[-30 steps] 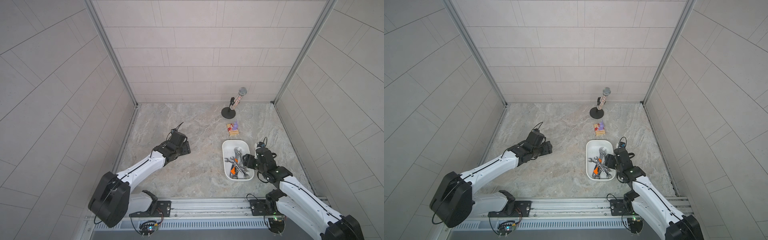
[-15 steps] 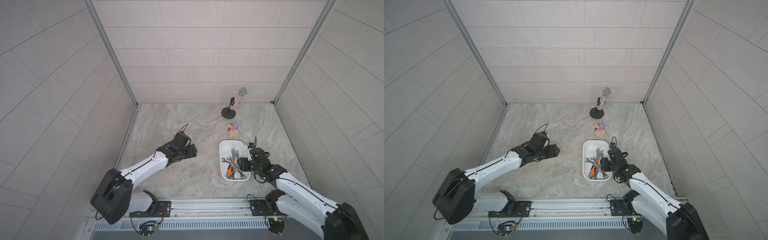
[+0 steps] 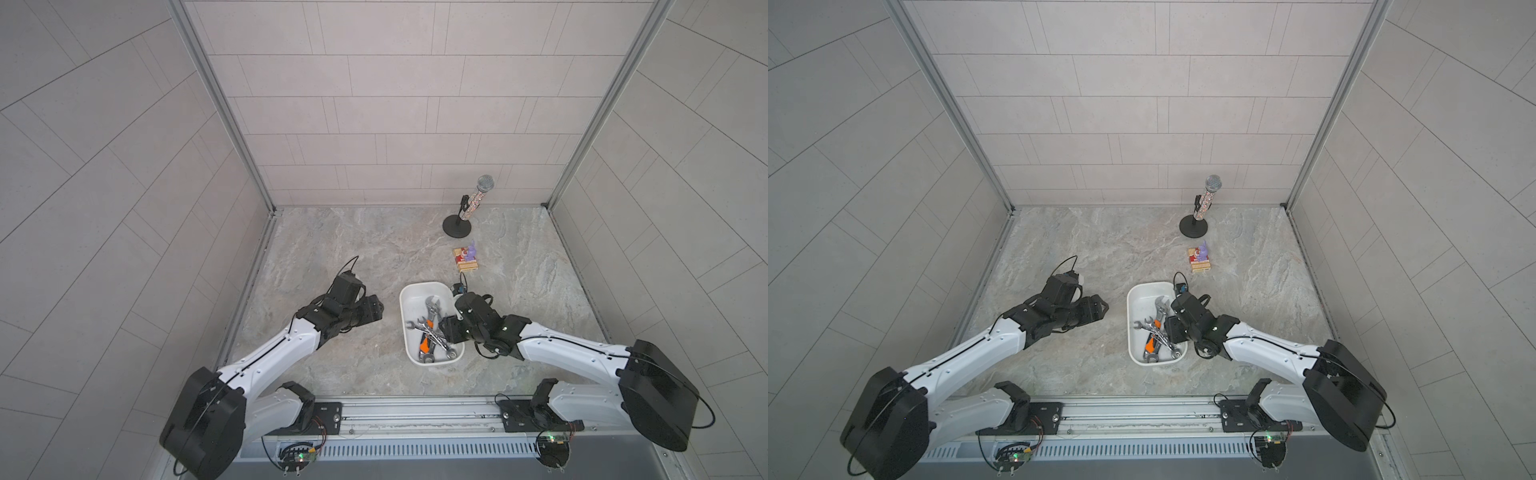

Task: Take out the wrench from the storage box
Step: Move the storage box to the center of the board, then pick up the wrench from the storage box.

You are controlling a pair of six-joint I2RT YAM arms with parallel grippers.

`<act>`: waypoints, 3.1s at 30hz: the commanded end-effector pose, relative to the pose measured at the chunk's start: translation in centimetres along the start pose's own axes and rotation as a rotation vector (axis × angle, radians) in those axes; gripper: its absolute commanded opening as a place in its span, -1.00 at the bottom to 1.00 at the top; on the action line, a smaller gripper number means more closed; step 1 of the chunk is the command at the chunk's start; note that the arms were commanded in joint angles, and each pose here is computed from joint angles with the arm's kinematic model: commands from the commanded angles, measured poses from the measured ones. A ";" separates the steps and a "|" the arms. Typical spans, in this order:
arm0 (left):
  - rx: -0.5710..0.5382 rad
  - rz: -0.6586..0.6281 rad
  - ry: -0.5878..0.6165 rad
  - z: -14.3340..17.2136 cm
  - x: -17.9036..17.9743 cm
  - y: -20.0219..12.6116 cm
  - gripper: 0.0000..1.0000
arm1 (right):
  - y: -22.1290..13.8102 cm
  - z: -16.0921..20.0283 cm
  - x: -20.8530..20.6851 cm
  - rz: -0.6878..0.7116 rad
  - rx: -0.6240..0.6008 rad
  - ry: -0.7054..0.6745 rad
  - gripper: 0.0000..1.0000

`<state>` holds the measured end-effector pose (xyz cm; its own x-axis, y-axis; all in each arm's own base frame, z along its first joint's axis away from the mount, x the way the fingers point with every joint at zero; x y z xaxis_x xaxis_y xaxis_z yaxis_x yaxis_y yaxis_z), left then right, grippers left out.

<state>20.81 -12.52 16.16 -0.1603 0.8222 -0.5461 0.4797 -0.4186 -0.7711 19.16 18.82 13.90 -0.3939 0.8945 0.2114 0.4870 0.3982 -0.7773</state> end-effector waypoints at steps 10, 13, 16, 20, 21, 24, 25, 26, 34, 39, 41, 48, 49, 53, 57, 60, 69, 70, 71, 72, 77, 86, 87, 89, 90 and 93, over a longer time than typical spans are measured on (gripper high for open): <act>0.103 -0.060 -0.001 2.1 1.8 -2.3 0.67 | -0.4 -2.0 4.5 -0.196 0.035 -0.141 0.37; 0.140 -0.024 -0.011 2.3 1.4 -1.8 0.69 | -0.8 -1.1 3.9 -0.242 0.082 -0.156 0.42; 0.192 -0.020 -0.008 2.7 1.2 -1.2 0.69 | -1.0 -0.5 3.8 -0.272 0.122 -0.160 0.51; 0.264 -0.030 -0.004 3.3 0.9 -0.5 0.69 | -0.6 0.3 4.1 -0.321 0.181 -0.148 0.52; 0.264 -0.030 -0.003 3.2 0.8 -0.4 0.69 | -0.5 0.4 4.1 -0.326 0.186 -0.146 0.51; 0.257 0.000 -0.004 2.9 0.3 -0.3 0.69 | -0.2 0.3 4.3 -0.343 0.180 -0.139 0.51; 0.257 0.015 -0.004 2.8 0.1 -0.3 0.69 | -0.2 0.2 4.5 -0.352 0.175 -0.140 0.51; 0.257 0.032 -0.002 2.8 -0.1 -0.2 0.69 | 0.0 0.1 4.6 -0.364 0.174 -0.140 0.51; 0.227 0.077 -0.043 2.0 -0.9 0.1 0.66 | 1.2 -0.9 5.8 -0.420 0.187 -0.162 0.48; 0.204 0.096 -0.099 1.2 -0.9 0.6 0.48 | 1.8 -1.8 6.7 -0.448 0.177 -0.179 0.47; 0.213 0.094 -0.134 1.0 -0.4 1.1 0.30 | 2.1 -1.9 6.9 -0.453 0.177 -0.184 0.46; 0.216 0.083 -0.180 0.8 0.4 1.6 -0.11 | 3.4 -2.2 7.4 -0.458 0.181 -0.189 0.39; 0.207 0.090 -0.180 0.7 0.3 1.5 -0.14 | 3.5 -2.3 7.4 -0.456 0.181 -0.191 0.39; 0.160 0.088 -0.188 0.2 0.4 1.3 -0.14 | 3.9 -2.8 7.6 -0.441 0.167 -0.209 0.39; 0.122 0.086 -0.210 -0.8 0.9 1.2 -0.14 | 4.5 -4.2 8.1 -0.441 0.147 -0.228 0.38; 0.093 0.074 -0.231 -1.7 1.6 1.1 -0.14 | 5.2 -5.2 8.4 -0.430 0.140 -0.240 0.38; 0.028 0.079 -0.289 -5.6 2.1 1.6 -0.14 | 7.4 -8.3 8.4 -0.424 0.107 -0.240 0.37; 0.024 0.086 -0.303 -6.1 2.2 1.8 -0.14 | 7.7 -8.7 8.3 -0.423 0.106 -0.234 0.36; 0.027 0.088 -0.322 -6.4 2.3 2.1 -0.14 | 7.9 -9.1 8.3 -0.423 0.103 -0.230 0.36; 0.030 0.093 -0.332 -6.8 2.3 2.3 -0.14 | 8.0 -9.4 8.2 -0.422 0.097 -0.228 0.36; 0.034 0.073 -0.338 -8.5 2.1 3.1 -0.15 | 8.4 -10.8 8.3 -0.422 0.072 -0.220 0.37; -0.017 0.023 -0.267 -9.0 1.9 1.0 0.02 | 7.3 -11.9 4.9 -0.375 0.053 -0.157 0.44; -0.022 0.025 -0.252 -9.0 1.7 0.6 0.05 | 6.9 -12.0 4.4 -0.366 0.045 -0.149 0.45; -0.039 0.018 -0.217 -9.0 1.5 -0.4 0.08 | 5.7 -12.5 3.6 -0.333 0.026 -0.156 0.46; -0.049 0.012 -0.203 -9.0 1.5 -0.9 0.09 | 5.1 -12.7 3.5 -0.309 0.019 -0.171 0.46; -0.082 -0.014 -0.176 -8.5 1.7 -2.0 0.10 | 3.6 -12.9 3.7 -0.256 0.018 -0.227 0.43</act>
<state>27.55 -7.48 18.24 -0.3485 0.7002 -0.6231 0.5212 -0.4078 -0.7497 30.42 26.49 17.04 -0.6259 0.6970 0.3500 0.2936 0.6263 -0.7222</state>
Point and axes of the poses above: each gripper's point midway between its finger pads, its own y axis out along the fingers, its own x axis along the line the jaws close on, z = x × y, the point moved 9 cm from there along -y, back along the fingers, and after that the axes turned 7 degrees about -y, right-handed, at the moved point
